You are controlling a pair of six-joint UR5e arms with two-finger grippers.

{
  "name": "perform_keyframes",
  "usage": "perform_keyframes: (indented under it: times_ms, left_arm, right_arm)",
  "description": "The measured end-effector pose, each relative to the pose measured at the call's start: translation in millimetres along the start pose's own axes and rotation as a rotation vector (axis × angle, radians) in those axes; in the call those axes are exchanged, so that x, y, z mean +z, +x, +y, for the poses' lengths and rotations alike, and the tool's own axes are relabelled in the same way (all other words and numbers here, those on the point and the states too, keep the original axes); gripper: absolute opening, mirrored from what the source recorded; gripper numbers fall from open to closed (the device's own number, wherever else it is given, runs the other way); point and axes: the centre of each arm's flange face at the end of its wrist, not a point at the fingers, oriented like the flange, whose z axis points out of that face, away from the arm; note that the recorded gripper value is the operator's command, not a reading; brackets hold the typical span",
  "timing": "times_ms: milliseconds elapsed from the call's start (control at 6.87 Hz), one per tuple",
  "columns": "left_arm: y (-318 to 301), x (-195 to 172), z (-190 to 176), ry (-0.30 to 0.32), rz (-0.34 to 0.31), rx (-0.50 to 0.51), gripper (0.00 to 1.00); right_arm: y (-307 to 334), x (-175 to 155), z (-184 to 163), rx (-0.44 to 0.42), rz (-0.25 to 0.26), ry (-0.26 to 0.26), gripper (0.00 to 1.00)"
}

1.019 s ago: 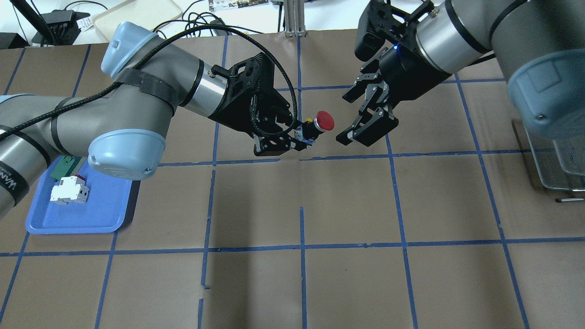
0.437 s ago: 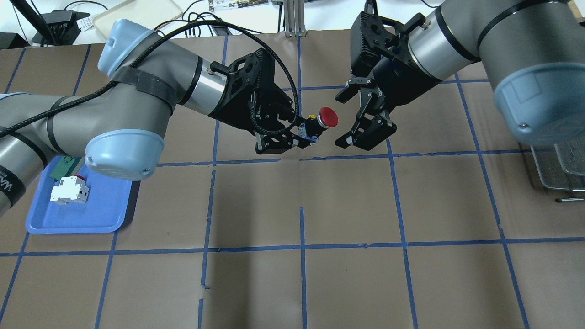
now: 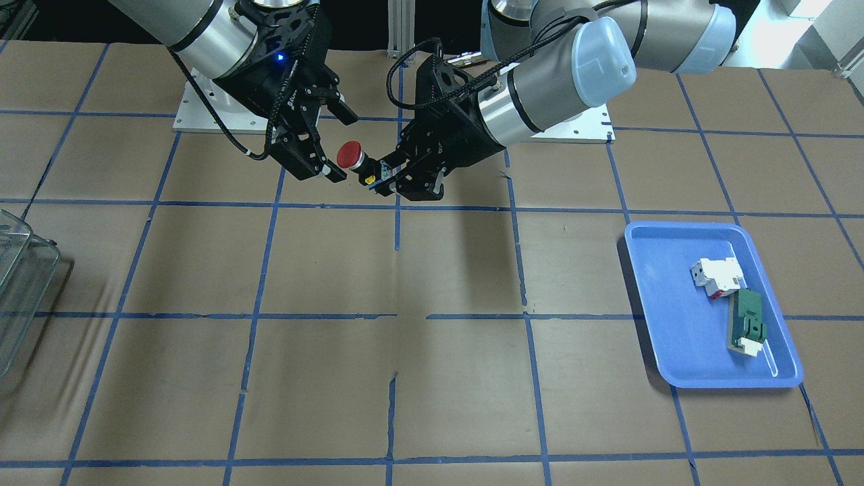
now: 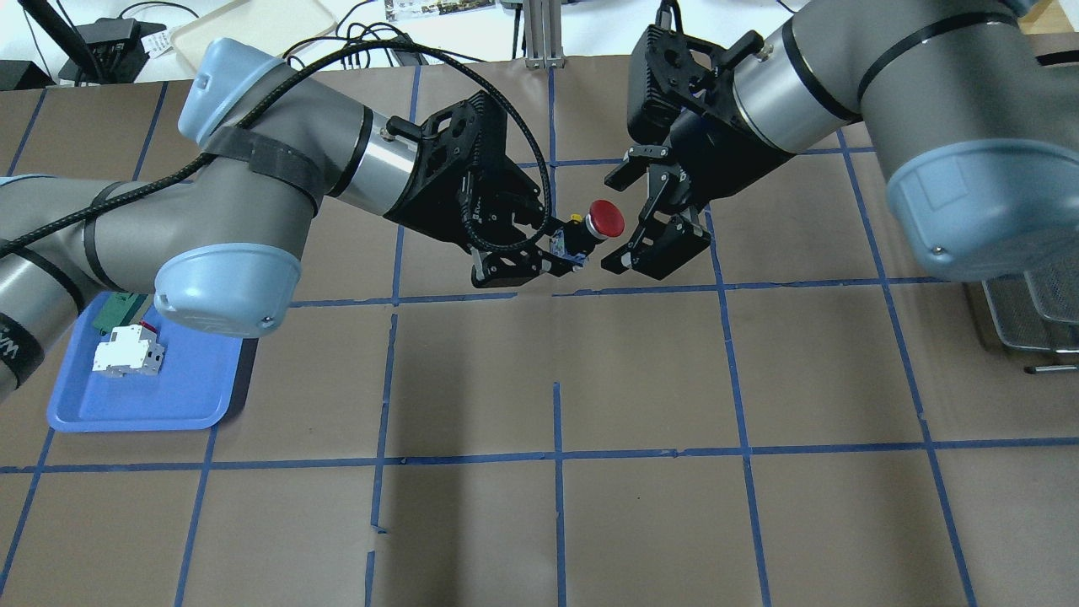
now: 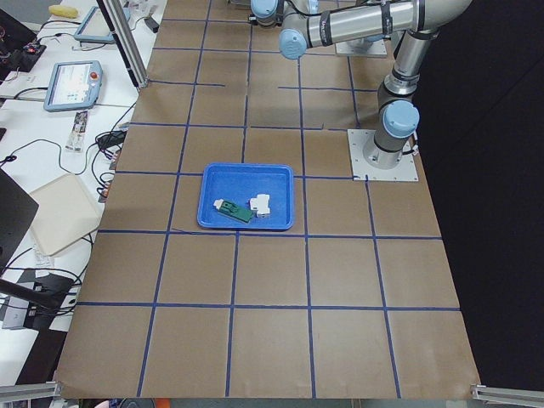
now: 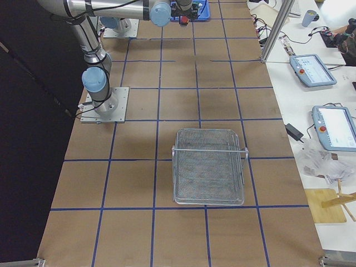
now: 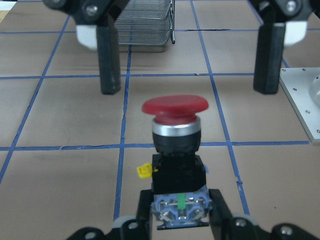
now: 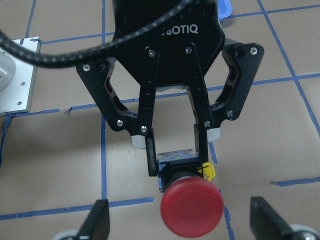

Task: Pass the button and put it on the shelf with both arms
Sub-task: 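Close the right gripper on the red button head beside the left gripper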

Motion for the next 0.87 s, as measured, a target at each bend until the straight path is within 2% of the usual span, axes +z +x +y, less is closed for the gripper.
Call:
perform_keyframes:
  times_ms: [146,291,437,583,728,874]
  left_arm:
    - [0.1,-0.2,-0.2,0.000,0.000,0.001,0.00]
    - [0.3,-0.4,-0.4,0.000,-0.001,0.002,0.00]
    - [0.4,-0.3,-0.3,0.000,-0.001,0.001,0.00]
    - [0.4,-0.1,0.0,0.000,0.000,0.000,0.00]
    - [0.4,-0.1,0.0,0.000,0.000,0.000,0.00]
    - [0.6,-0.2,-0.1,-0.001,0.000,0.000,0.25]
  right_arm:
    - [2.0,3.7,0.8,0.018,-0.003,0.001,1.00]
    - [4.5,4.9,0.9,0.033,0.005,0.003,0.63]
    - [6.0,4.8,-0.7,0.042,0.019,0.005,0.32]
    - [4.8,6.0,-2.7,0.050,0.020,0.003,0.22]
    - [3.3,8.3,-4.5,0.051,0.015,-0.001,0.04]
    - [2.7,9.8,-5.3,0.051,0.011,-0.002,0.00]
